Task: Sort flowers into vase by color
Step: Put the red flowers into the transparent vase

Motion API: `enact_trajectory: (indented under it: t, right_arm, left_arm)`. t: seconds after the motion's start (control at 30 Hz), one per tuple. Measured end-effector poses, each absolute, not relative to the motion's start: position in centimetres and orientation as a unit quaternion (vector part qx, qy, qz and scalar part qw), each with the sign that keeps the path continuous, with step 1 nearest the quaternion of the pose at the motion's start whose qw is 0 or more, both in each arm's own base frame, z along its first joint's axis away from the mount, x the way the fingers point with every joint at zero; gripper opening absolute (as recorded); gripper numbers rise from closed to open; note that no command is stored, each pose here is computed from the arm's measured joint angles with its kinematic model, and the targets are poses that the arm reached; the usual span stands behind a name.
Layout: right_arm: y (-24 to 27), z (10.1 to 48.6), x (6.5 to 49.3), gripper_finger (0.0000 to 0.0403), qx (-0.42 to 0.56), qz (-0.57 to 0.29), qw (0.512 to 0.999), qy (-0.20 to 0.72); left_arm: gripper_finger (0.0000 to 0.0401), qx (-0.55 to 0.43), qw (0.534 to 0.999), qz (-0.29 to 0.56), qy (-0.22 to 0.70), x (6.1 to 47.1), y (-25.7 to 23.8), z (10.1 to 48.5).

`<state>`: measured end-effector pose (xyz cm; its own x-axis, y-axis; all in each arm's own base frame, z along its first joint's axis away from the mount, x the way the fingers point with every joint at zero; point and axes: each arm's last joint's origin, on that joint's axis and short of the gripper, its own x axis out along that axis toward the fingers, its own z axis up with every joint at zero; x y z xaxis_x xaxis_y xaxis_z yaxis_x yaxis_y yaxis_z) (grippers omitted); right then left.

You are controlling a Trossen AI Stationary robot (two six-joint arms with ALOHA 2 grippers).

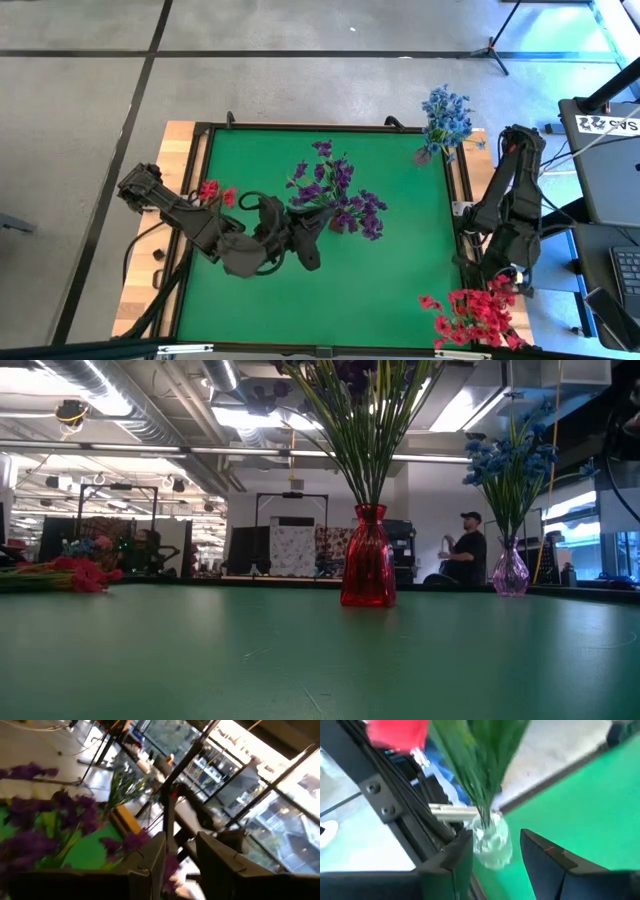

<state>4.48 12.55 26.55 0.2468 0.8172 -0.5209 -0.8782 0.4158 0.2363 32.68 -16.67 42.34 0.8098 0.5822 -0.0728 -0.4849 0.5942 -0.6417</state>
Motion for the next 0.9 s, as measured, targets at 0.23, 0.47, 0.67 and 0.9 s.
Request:
enact_trajectory:
  t: [0.23, 0.47, 0.67, 0.9]
  right_arm:
    - [10.5, 29.3, 3.8, 0.0163, -0.024, 0.464, 0.793, 0.394]
    - [7.7, 31.9, 2.9, 0.0163, 0.014, 0.406, 0.795, 0.451]
    - [5.7, 31.6, 2.2, 0.0163, 0.012, 0.351, 0.787, 0.507]
    - [3.6, 30.7, 1.4, 0.0163, -0.001, 0.24, 0.767, 0.595]
  left_arm:
    - [0.0105, -0.367, 0.883, 0.294, 0.007, 31.7, -17.2, 39.9]
    - [0.0105, -0.426, 0.847, 0.271, 0.164, 31.0, -16.6, 37.5]
    - [0.0105, -0.467, 0.739, 0.312, 0.372, 29.2, -15.2, 35.2]
    - [0.0105, -0.445, 0.619, 0.379, 0.524, 26.8, -14.9, 32.2]
